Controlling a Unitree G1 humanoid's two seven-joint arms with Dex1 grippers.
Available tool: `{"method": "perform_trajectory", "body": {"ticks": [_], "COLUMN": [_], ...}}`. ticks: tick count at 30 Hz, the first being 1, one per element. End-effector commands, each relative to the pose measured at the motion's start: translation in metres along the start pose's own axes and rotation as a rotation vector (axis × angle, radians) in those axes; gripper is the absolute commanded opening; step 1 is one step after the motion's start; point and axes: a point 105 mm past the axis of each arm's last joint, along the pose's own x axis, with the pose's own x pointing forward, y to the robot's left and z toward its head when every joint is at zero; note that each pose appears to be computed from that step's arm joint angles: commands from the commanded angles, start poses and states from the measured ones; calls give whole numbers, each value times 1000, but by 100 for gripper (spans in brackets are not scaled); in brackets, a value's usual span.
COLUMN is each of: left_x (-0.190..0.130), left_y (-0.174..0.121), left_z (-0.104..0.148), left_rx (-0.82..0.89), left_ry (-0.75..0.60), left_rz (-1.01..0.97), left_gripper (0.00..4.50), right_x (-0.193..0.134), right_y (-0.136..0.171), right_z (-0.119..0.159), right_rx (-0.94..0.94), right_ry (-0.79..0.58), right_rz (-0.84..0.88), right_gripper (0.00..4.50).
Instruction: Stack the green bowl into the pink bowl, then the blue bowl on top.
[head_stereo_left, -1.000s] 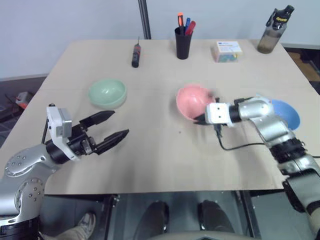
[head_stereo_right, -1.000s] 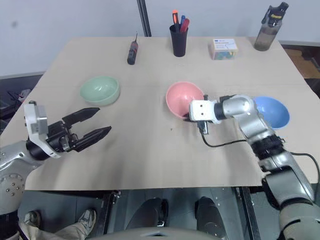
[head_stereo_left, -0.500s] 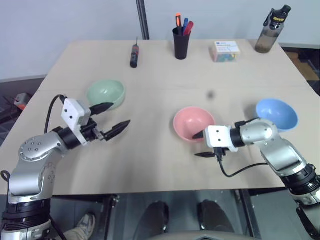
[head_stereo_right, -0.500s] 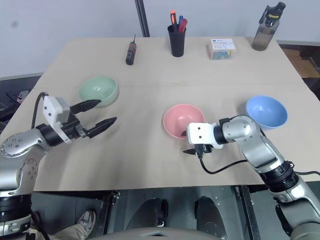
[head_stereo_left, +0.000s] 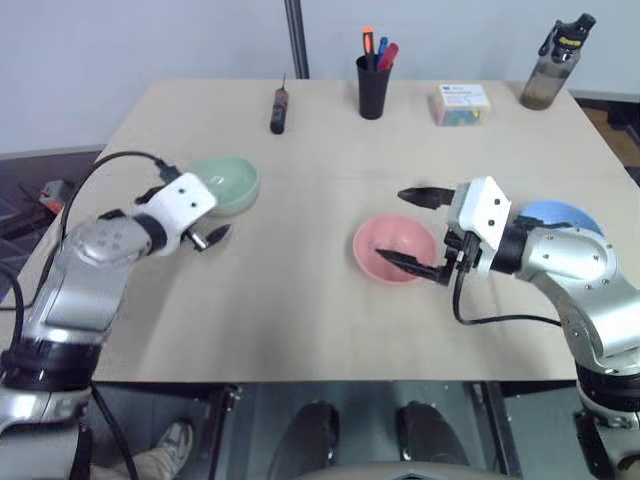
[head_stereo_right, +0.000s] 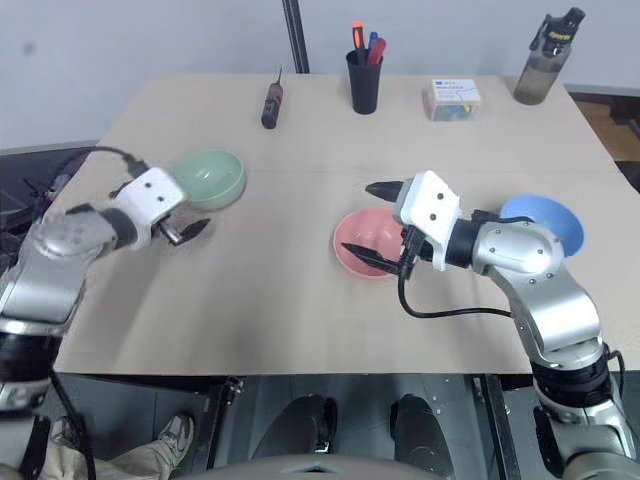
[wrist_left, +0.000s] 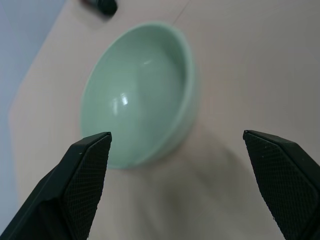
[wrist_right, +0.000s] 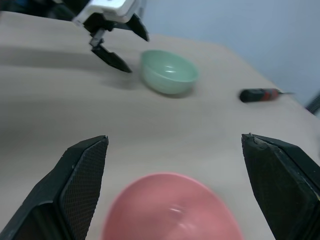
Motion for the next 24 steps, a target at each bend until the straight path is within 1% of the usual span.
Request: {"method": "perform_trajectory", "body": {"ticks": [1,4,7,10,14,16,17,19,21,22,24], "left_x": [18,37,47,51,51,51,51,50,45,39,19], "left_y": [5,-2,-3,0,-1,-1,-2,-2,-6,-11,-26], "left_z": [0,1,9,19,18,18,19,25,38,51,94], "left_rx": [110,160,173,167,164,160,149,129,132,141,183], "left_ry": [56,69,48,15,14,11,4,-18,-80,-139,-341], "left_rz": [1,-52,-74,-85,-106,-112,-120,-129,-171,-211,-325], "left_gripper": [450,450,379,247,95,11,2,2,2,2,2], "right_x": [0,0,-3,-8,-14,-16,-17,-20,-24,-27,-37], "right_y": [-4,-4,-6,-8,-10,-11,-11,-12,-13,-14,-17], "right_z": [12,6,4,3,3,3,3,2,2,1,-2], "right_rx": [-42,-44,-48,-48,-50,-55,-56,-58,-56,-52,-38], "right_ry": [-37,-16,-5,2,13,22,26,35,43,51,73], "right_rz": [-64,-83,-110,-137,-163,-176,-180,-187,-201,-213,-256], "right_gripper": [446,446,450,450,450,450,450,450,450,450,450]}}
